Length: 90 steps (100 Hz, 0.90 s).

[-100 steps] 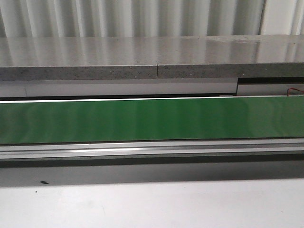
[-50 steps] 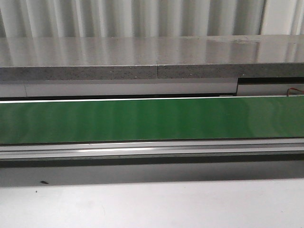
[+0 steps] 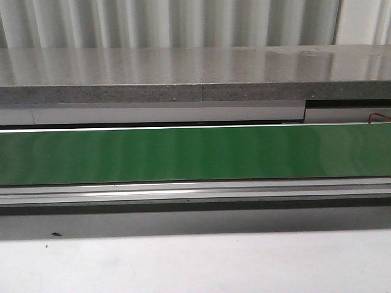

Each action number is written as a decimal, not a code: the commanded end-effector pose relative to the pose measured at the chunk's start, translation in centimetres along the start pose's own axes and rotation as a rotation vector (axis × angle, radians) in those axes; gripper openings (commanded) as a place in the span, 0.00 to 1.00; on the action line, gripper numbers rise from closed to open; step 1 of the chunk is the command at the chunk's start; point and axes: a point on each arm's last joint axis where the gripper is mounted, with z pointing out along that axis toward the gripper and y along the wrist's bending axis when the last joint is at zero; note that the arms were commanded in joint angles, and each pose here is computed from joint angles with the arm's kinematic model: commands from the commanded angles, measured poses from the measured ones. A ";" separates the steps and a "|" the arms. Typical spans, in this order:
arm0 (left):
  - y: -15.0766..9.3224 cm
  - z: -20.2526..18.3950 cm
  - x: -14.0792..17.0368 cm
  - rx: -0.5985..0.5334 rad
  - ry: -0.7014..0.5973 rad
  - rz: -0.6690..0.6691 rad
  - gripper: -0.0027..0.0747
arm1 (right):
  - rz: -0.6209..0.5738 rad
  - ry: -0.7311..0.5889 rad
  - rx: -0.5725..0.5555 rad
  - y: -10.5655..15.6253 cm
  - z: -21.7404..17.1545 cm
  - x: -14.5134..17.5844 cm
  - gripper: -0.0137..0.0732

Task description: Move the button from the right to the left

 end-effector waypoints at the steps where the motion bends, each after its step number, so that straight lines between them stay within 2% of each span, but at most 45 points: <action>1: -0.1 -1.9 -0.1 0.008 -0.158 -0.008 0.01 | -0.014 -0.094 0.016 -0.2 -0.3 -1.4 0.10; 30: -0.2 -5.6 4.6 0.003 -0.342 -0.001 0.01 | -0.014 -0.094 0.016 -0.2 -0.3 -1.4 0.10; 53: -0.3 -6.8 7.5 0.009 -0.457 -0.010 0.01 | -0.014 -0.094 0.016 -0.2 -0.3 -1.4 0.10; 90: -0.3 -7.5 10.4 0.007 -0.607 -0.009 0.01 | -0.014 -0.094 0.016 -0.2 -0.3 -1.4 0.10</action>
